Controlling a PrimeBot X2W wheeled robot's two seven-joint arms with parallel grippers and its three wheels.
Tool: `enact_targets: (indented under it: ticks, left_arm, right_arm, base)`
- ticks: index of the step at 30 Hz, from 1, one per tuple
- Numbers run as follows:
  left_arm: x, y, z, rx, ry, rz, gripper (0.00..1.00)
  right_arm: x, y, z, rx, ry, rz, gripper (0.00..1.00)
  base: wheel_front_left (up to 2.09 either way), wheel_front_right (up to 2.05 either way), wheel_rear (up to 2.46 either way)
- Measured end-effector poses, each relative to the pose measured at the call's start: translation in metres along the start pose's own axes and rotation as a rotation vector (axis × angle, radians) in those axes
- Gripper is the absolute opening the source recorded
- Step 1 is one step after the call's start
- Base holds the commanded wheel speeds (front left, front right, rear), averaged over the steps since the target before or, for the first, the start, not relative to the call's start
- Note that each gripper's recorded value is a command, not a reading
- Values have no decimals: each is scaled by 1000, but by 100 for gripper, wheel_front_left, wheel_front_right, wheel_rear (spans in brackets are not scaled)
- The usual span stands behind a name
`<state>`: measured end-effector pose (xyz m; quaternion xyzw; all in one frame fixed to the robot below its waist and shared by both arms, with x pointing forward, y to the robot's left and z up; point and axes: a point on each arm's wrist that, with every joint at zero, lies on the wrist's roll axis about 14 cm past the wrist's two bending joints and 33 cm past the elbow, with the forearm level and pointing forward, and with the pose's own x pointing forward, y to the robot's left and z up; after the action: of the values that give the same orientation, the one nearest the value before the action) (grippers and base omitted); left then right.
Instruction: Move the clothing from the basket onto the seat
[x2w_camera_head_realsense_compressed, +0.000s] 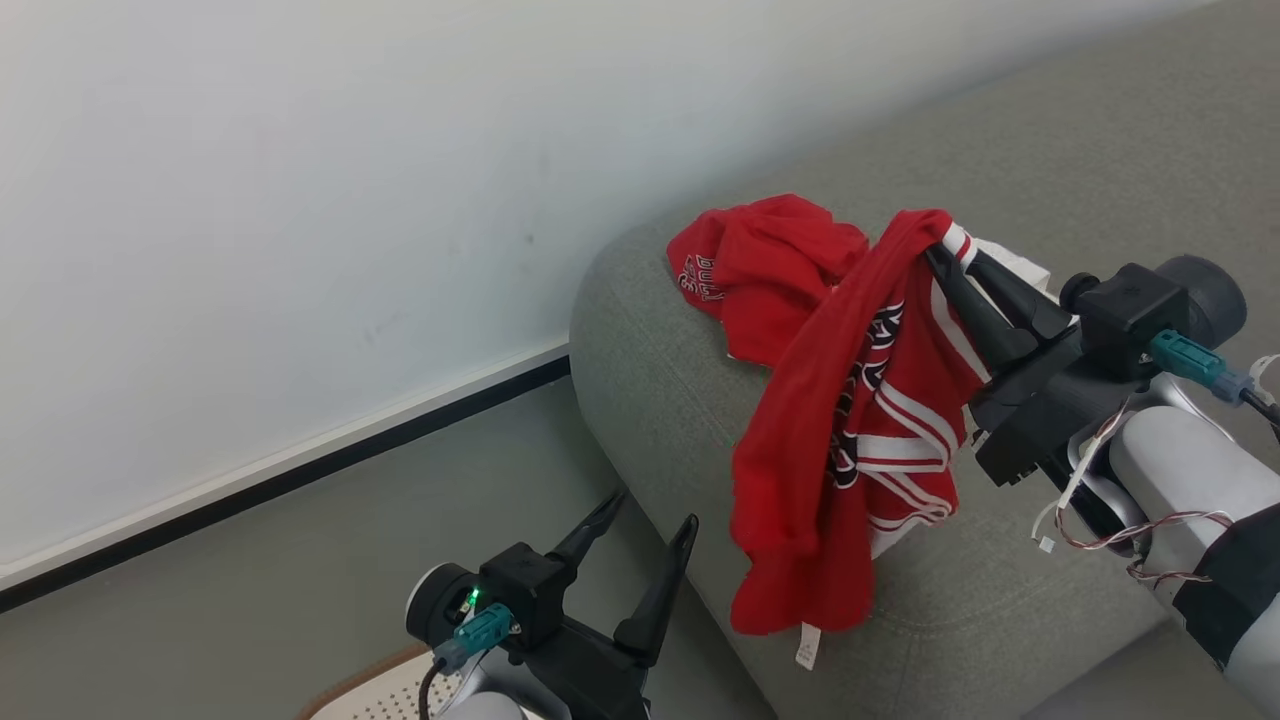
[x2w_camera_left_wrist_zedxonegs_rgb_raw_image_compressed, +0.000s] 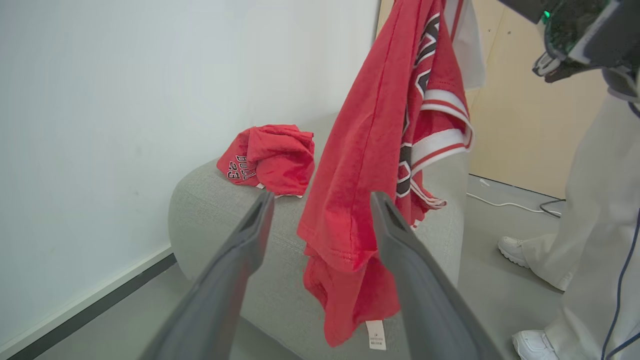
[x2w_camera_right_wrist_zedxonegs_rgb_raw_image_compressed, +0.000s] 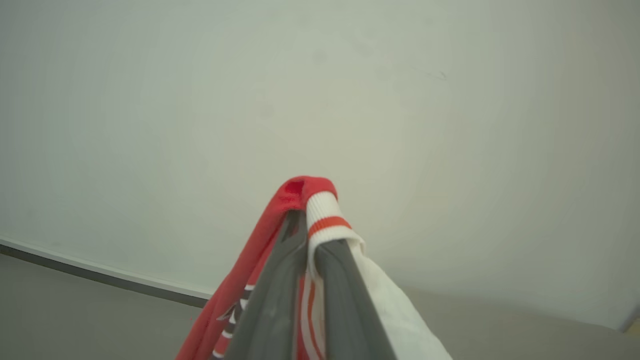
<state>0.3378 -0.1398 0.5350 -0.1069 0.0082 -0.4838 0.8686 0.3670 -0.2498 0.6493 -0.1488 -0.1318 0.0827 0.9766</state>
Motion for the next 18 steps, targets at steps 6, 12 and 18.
enact_targets:
  ticks: [6,12,18]
  left_arm:
    - [8,-16,-7,-20,8,-61,100]
    - [14,-13,-5,-32,-16,-79,100]
    - [17,11,1,-27,-46,-48,100]
  right_arm:
    - [1,-18,-3,-26,29,-28,0]
    - [39,-66,28,-25,-18,-115,0]
    - [81,-114,69,-103,-63,-186,0]
  base:
    - [0,0,0]
    - [0,0,0]
    - [0,0,0]
